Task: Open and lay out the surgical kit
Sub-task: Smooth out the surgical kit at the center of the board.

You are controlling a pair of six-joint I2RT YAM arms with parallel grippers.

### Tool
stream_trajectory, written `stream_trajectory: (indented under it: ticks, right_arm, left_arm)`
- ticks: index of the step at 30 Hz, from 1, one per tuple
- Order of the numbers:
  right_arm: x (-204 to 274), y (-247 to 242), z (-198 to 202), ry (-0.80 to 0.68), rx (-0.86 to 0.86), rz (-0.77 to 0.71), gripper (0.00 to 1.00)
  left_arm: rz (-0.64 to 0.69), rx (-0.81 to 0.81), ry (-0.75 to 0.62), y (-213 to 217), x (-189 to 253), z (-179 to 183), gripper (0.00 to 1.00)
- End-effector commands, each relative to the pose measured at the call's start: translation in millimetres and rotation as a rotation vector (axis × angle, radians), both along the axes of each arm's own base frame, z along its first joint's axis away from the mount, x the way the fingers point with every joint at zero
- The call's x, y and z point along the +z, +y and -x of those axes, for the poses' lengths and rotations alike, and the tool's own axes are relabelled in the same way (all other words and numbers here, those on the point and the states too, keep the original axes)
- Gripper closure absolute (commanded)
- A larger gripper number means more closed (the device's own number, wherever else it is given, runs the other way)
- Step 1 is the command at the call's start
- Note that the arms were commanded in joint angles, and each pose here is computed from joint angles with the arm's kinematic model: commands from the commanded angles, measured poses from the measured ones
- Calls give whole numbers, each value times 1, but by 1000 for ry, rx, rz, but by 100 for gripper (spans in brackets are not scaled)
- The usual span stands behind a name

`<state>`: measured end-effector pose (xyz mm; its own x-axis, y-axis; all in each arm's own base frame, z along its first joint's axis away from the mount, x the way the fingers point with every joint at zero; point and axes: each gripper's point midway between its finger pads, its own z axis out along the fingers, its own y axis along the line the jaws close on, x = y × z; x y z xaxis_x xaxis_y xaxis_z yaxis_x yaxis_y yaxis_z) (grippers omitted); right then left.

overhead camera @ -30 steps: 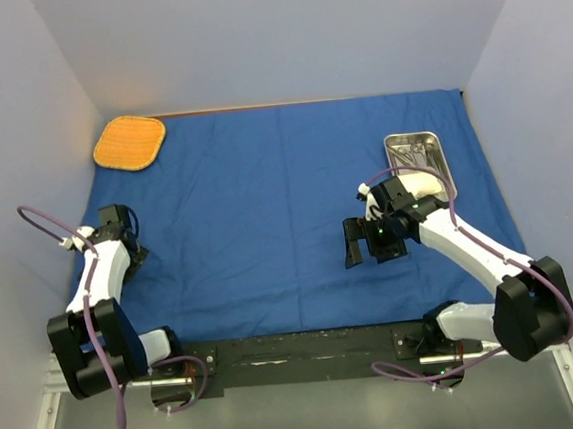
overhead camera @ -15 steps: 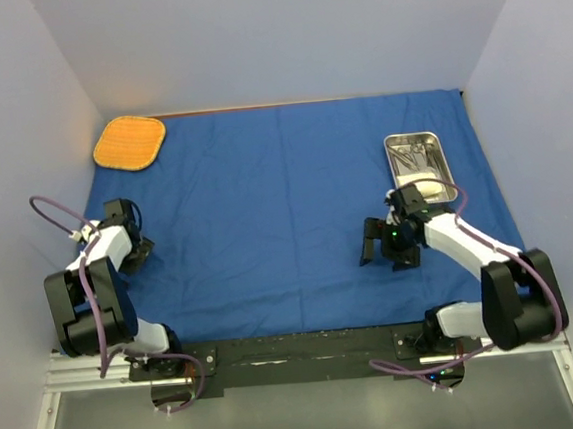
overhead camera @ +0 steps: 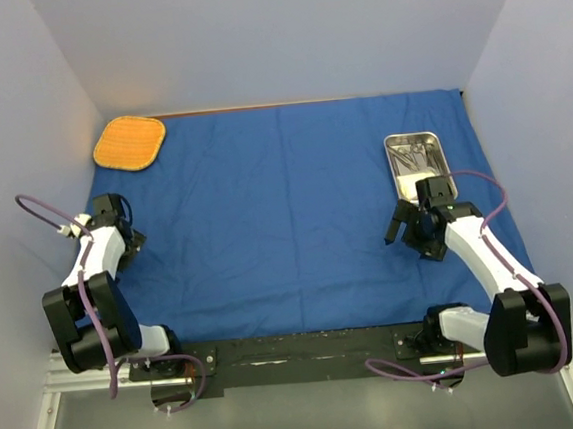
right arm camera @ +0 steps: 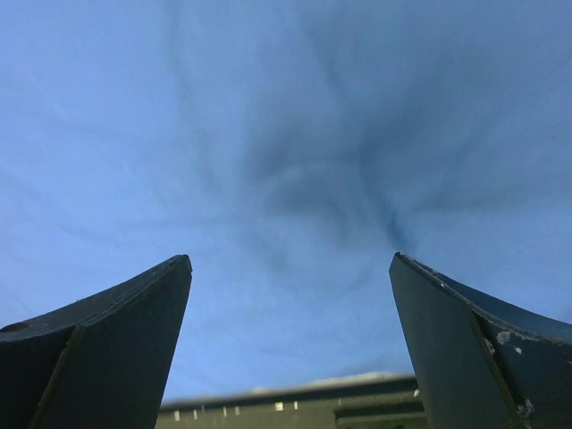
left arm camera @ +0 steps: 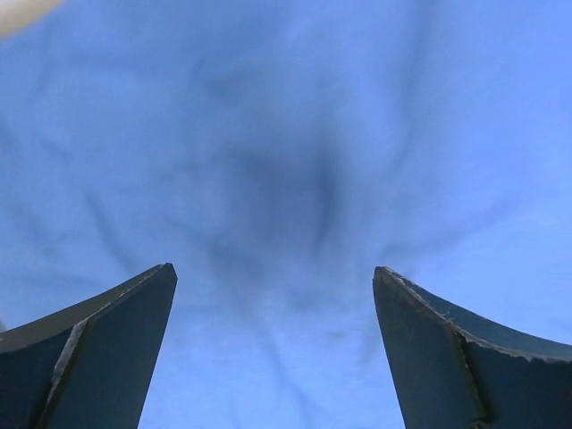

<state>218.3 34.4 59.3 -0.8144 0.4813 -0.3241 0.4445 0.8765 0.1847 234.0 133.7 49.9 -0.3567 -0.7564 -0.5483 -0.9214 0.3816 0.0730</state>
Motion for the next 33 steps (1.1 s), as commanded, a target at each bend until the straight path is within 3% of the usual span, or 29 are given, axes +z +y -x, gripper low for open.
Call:
stream_trajectory:
  ticks: [1,8,14,18,24,31,33]
  right_arm:
    - [7,-37,-25,-62,-111,118,1]
    - [-25,-89,-16,-16,-448,52,1]
    - [-52,-113,31,78,-700,57,1]
    - [-50,-127,60,153,-817,144,1]
    - [-10,-141,14,19,-738,129,1]
    - [23,-134,-56,-184,-610,-24,1]
    - [28,-128,-72,-240,-573,-74,2]
  left_arm:
    - [-44,-37,-84,10,19,-30,2]
    - [49,49,-28,11,-24,-32,2]
    - [74,206,41,25,-49,18,4]
    - [87,281,45,29,-50,31,4]
    - [102,260,-52,32,-15,-8,4]
    - [34,131,-206,18,36,-94,4]
    - [21,104,-234,21,33,-119,4]
